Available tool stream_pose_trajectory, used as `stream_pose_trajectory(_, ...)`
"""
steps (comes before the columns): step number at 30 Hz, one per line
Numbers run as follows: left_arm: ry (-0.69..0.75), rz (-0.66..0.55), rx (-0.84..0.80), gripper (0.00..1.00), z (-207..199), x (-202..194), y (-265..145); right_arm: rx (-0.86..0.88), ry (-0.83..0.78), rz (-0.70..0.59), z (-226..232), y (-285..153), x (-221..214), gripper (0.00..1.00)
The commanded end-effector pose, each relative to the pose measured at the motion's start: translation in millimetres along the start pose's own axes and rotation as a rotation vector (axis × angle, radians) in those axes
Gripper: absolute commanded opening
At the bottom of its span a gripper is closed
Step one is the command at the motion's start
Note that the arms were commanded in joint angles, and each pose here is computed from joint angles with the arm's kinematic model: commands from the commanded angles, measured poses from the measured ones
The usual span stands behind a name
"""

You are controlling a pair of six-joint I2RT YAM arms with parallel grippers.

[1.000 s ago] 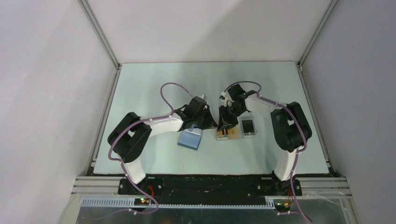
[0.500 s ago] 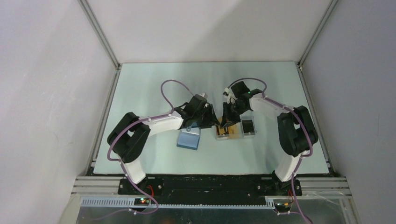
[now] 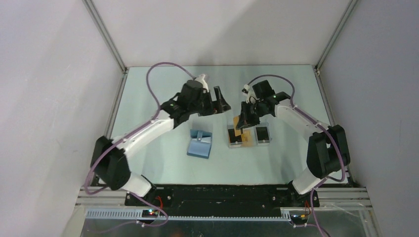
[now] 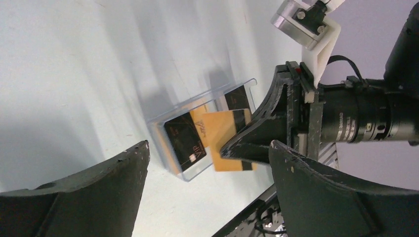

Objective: Put the credit cards into the card holder
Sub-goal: Pick up the credit card from the storage box.

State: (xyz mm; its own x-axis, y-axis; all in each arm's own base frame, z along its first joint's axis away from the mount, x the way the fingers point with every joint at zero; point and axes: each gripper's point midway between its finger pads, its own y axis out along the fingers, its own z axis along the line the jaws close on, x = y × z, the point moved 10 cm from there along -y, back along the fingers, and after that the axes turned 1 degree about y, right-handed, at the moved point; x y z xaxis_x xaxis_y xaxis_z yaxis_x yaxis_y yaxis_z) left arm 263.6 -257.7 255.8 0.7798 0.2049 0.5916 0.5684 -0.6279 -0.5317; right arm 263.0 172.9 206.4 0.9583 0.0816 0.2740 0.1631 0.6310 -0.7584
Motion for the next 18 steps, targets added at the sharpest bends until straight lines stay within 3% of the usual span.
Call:
stream_pose_trajectory(1, 0.082, -0.062, 0.049, 0.94, 13, 6, -56, 0.05, -0.109, -0.062, 27, -26, -3, 0.0)
stream_pose_trajectory(7, 0.057, -0.02, 0.126, 0.89, 53, -40, -99, 0.116, -0.201, -0.009, 55, -14, -18, 0.0)
stream_pose_trajectory(9, 0.031, -0.004, 0.13, 0.83, 63, -57, -107, 0.138, -0.239, 0.023, 65, -6, -26, 0.0)
stream_pose_trajectory(12, 0.001, 0.024, 0.128, 0.64, 74, -76, -114, 0.17, -0.294, 0.085, 79, 8, -39, 0.0)
stream_pose_trajectory(18, -0.034, 0.106, 0.15, 0.43, 93, -104, -111, 0.209, -0.356, 0.228, 88, 33, -60, 0.0)
